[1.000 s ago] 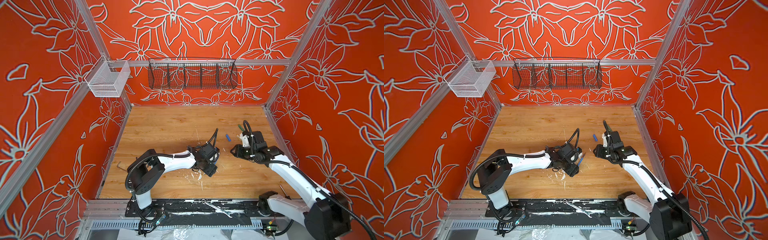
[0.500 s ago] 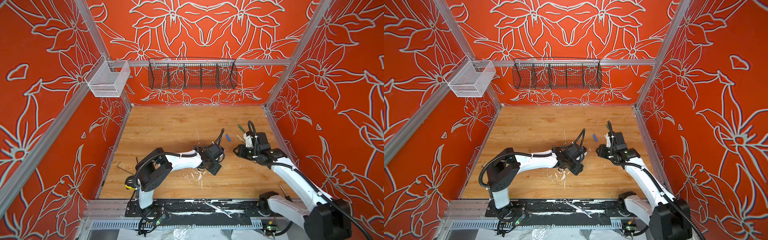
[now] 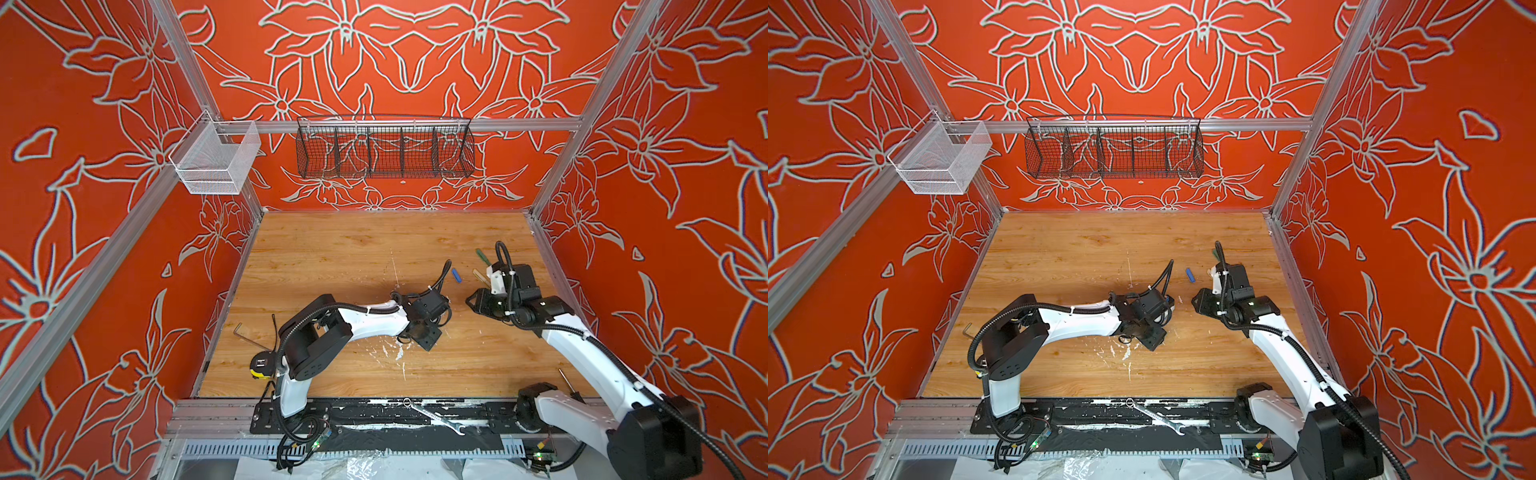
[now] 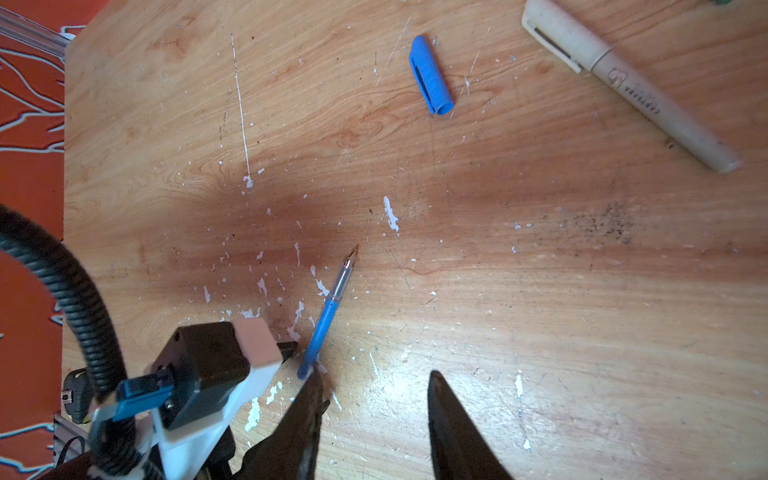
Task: Insert the pens into the pen caps
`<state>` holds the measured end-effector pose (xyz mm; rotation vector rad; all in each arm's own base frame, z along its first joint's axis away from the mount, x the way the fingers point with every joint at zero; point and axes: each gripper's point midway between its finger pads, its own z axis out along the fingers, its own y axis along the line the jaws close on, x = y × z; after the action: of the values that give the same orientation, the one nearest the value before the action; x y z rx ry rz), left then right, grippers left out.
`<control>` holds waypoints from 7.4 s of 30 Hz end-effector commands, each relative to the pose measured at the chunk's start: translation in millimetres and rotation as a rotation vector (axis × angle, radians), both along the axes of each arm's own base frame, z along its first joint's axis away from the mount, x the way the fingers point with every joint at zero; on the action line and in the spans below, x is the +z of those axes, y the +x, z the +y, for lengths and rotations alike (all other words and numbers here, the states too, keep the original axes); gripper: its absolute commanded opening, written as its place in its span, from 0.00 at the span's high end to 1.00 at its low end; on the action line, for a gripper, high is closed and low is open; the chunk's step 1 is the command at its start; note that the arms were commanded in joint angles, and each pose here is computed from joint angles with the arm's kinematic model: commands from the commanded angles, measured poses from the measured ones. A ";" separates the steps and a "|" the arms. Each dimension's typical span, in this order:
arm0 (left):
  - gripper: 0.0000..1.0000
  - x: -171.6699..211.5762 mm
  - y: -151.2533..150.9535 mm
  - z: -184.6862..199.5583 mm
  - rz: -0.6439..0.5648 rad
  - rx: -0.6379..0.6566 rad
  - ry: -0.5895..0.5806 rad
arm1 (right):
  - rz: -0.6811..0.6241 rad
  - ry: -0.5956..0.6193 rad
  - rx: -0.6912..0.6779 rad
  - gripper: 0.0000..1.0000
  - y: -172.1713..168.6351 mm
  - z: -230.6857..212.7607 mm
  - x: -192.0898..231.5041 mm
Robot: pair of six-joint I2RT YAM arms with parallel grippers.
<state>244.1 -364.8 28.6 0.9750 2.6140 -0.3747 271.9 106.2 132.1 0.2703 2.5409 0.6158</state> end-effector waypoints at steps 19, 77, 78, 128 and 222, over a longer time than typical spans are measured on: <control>0.73 -25.3 -10.6 7.2 0.037 -0.032 0.061 | -0.005 -0.002 -0.018 0.58 5.6 -5.2 1.0; 1.00 143.4 -1.9 63.1 -0.288 0.076 -0.497 | -0.123 -0.037 0.184 0.57 84.9 10.8 51.0; 1.00 154.1 -4.1 65.4 -0.319 0.069 -0.539 | -0.124 -0.038 0.186 0.57 85.4 10.6 50.6; 1.00 254.8 -41.0 125.8 -0.624 0.017 -0.821 | 0.306 -0.306 0.435 0.69 157.3 3.9 -93.0; 1.00 243.4 -50.5 101.2 -0.564 -0.151 -0.857 | -0.913 0.457 0.462 0.93 1.2 120.2 240.8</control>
<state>192.9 -265.0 246.3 0.7934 1.7047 -0.9905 277.9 225.7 364.1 -0.4212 1.6002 1.1374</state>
